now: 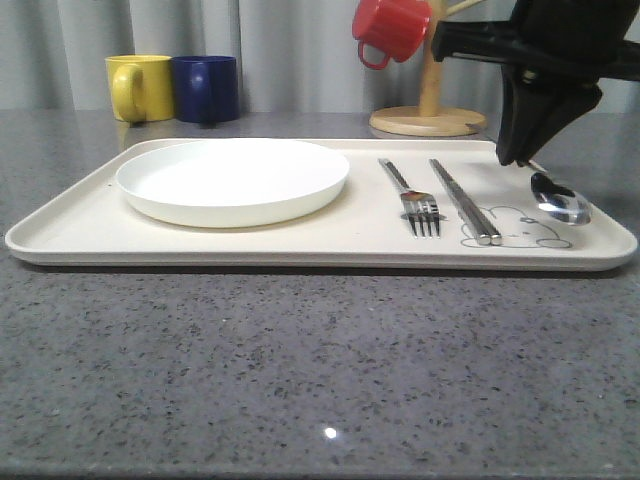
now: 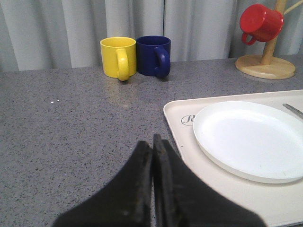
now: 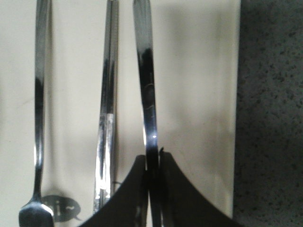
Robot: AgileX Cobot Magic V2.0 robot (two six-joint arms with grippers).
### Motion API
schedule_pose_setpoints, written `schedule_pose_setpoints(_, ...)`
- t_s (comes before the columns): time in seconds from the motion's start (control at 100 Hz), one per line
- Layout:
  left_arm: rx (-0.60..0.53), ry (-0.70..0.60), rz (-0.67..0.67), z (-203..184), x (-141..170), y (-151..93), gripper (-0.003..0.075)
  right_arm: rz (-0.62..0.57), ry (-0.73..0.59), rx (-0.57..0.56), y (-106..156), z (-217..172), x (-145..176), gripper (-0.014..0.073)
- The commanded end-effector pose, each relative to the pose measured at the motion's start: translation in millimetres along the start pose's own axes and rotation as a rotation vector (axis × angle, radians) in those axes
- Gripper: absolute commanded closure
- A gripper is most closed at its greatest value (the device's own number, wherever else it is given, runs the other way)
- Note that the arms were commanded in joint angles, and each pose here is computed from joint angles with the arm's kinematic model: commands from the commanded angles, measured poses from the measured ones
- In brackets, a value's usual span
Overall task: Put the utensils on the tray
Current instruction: 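Grasp the silver spoon and lower it onto the tray beside the chopsticks, then open the right gripper and lift it away from the tray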
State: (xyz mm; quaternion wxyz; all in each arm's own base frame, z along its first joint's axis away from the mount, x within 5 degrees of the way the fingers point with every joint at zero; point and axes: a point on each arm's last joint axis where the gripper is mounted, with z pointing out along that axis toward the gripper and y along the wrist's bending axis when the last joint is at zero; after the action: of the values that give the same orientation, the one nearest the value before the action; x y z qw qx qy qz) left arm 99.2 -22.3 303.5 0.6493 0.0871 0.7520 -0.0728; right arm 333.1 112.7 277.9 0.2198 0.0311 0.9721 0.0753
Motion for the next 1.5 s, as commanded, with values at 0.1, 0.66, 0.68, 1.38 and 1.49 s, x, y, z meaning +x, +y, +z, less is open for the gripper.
schedule_pose_setpoints(0.1, -0.010, -0.102, -0.005, -1.8, -15.8, 0.8, 0.0738, 0.014, -0.076, -0.008, 2.0, -5.8, -10.5, 0.0578)
schedule_pose_setpoints(0.66, -0.010, -0.102, -0.005, -1.8, -15.8, 0.8, 0.0738, 0.014, -0.079, -0.002, 1.7, -4.0, -11.1, 0.0330)
schedule_pose_setpoints(0.68, -0.010, -0.102, -0.005, -1.8, -15.8, 0.8, 0.0738, 0.014, -0.080, -0.003, 1.7, -4.6, -11.1, 0.0326)
schedule_pose_setpoints(1.38, -0.010, -0.102, -0.005, -1.8, -15.8, 0.8, 0.0738, 0.005, -0.392, 0.099, -48.0, -133.6, 3.1, 0.0323)
schedule_pose_setpoints(1.49, -0.010, -0.102, -0.005, -1.8, -15.8, 0.8, 0.0738, 0.006, -0.441, 0.096, -58.8, -146.4, 27.0, 0.0323)
